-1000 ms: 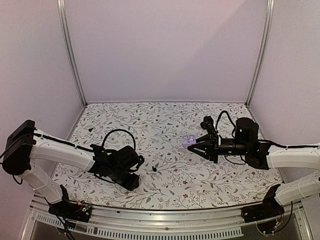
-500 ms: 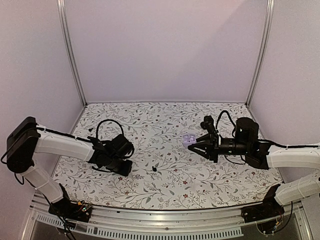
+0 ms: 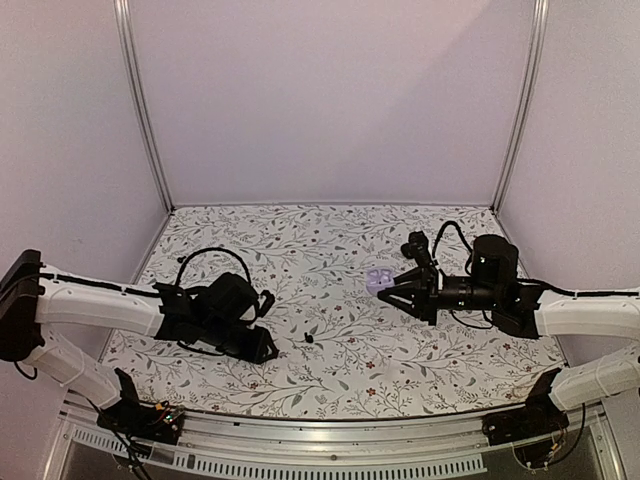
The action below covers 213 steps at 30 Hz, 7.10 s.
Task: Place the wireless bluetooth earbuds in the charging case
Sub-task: Move the left earbud to the center of the board, then pick up the left earbud from the center of the board, then insert the left earbud into the left side groove of the charging case.
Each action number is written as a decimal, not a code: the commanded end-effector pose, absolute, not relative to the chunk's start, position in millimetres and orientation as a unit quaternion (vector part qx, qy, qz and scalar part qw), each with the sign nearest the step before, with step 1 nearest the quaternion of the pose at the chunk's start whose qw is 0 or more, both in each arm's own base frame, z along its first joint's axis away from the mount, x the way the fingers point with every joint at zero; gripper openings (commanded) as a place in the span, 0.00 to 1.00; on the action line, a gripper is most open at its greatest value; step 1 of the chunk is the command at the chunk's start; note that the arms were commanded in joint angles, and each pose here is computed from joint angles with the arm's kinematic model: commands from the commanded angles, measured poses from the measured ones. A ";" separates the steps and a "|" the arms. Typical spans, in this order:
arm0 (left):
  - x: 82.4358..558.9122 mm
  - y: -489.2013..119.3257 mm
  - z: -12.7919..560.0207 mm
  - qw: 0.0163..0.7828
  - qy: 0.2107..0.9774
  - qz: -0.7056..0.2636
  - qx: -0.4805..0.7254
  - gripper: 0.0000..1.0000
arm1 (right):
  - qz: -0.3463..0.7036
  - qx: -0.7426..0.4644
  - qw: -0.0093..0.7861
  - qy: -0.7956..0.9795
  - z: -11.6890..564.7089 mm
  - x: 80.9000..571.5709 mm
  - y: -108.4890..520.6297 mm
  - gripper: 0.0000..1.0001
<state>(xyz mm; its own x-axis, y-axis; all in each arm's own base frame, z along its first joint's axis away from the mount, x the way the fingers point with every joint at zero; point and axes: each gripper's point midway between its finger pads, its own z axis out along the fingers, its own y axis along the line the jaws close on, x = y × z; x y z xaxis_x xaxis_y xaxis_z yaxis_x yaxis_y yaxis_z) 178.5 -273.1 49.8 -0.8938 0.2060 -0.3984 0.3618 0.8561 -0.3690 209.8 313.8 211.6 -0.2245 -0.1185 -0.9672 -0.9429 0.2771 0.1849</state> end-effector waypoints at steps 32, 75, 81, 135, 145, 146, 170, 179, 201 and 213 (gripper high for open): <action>231.3 -267.3 30.9 0.167 0.964 -0.101 0.180 0.38 | 0.426 -0.408 0.483 0.648 216.4 213.4 308.3 0.00; 204.7 -282.8 0.9 -0.004 0.904 0.016 0.427 0.25 | 0.422 -0.401 0.487 0.651 214.7 210.7 302.4 0.00; 209.4 -282.7 -0.4 0.003 0.902 0.023 0.431 0.19 | 0.422 -0.401 0.487 0.651 214.6 210.9 302.8 0.00; 199.2 -393.1 348.6 0.640 0.583 -0.344 0.364 0.08 | 0.452 -0.367 0.627 0.518 289.3 207.8 370.2 0.00; 198.2 -403.8 338.1 0.630 0.588 -0.337 0.380 0.08 | 0.463 -0.357 0.616 0.528 290.7 210.4 377.7 0.00; 198.9 -404.3 336.9 0.629 0.590 -0.334 0.380 0.08 | 0.465 -0.357 0.614 0.528 290.7 210.1 377.8 0.00; 211.4 -407.9 317.2 0.620 0.616 -0.301 0.381 0.07 | 0.470 -0.357 0.622 0.514 295.9 202.7 370.4 0.00; 210.0 -414.2 305.3 0.621 0.621 -0.268 0.395 0.10 | 0.459 -0.317 0.641 0.528 306.1 213.8 359.9 0.00; 217.1 -416.4 300.0 0.621 0.647 -0.233 0.376 0.13 | 0.443 -0.305 0.657 0.528 311.7 217.4 352.3 0.00; 222.6 -420.7 289.5 0.609 0.666 -0.228 0.367 0.08 | 0.414 -0.299 0.667 0.543 308.6 227.9 350.3 0.00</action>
<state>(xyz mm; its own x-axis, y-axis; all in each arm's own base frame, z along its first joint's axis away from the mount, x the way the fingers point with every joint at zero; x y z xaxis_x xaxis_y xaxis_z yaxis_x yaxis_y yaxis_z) 224.8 -415.4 308.9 0.0528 0.1556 -0.9864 0.7588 0.6359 0.1409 225.7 360.1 276.5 -0.0037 0.1586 -0.9873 -0.8937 0.4425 0.0744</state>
